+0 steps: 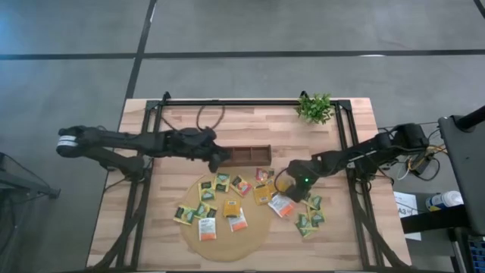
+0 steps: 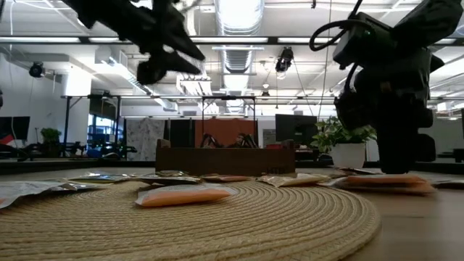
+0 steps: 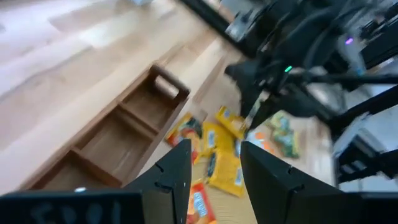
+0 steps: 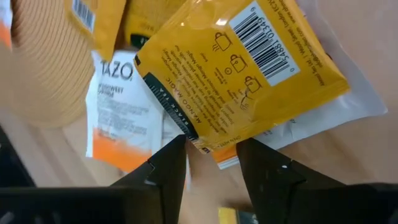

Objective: Pick & Place Tea
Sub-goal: Put the yellow tea bag into the middle section of the wooden organizer

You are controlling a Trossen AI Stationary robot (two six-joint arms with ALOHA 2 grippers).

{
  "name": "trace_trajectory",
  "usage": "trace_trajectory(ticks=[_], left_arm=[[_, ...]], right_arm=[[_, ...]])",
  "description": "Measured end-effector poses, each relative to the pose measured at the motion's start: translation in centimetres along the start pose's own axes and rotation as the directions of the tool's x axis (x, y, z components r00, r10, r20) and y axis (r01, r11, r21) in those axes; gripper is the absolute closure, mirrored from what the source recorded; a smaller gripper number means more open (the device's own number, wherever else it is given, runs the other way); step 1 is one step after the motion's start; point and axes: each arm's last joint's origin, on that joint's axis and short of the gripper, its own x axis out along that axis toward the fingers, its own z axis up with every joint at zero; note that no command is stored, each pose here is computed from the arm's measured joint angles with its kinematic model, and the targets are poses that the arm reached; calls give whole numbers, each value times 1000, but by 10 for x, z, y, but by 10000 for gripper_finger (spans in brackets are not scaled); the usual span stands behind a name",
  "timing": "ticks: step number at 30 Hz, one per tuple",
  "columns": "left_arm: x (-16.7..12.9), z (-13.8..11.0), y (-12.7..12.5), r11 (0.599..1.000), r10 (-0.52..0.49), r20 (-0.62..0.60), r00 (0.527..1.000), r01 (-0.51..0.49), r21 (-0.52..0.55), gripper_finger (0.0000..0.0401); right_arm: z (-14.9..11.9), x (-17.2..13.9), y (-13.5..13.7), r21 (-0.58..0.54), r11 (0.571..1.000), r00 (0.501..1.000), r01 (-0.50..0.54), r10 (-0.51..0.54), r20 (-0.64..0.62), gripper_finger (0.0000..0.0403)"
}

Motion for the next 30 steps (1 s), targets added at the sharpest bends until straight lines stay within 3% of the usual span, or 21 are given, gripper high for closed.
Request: trace_trajectory(ticks=[2,6,9,21,30], left_arm=[[20,0,7,999,-41,-23,999,41,-13,269],[65,5,20,974,-215,-82,973,207,-89,269],[96,6,22,961,-262,-165,951,240,-140,269],[173,-2,-9,947,-320,-262,910,301,-111,269],[210,-21,-20,971,-240,-382,892,222,-93,269]], right_arm=[[1,-1,-1,16,1000,1000,10,-10,18,255],[1,-1,-1,46,999,1000,11,-13,26,255],[1,-1,-1,59,998,1000,11,-13,28,255],[7,-3,3,54,998,992,32,-38,120,255],[8,-3,4,51,998,991,23,-30,131,255]])
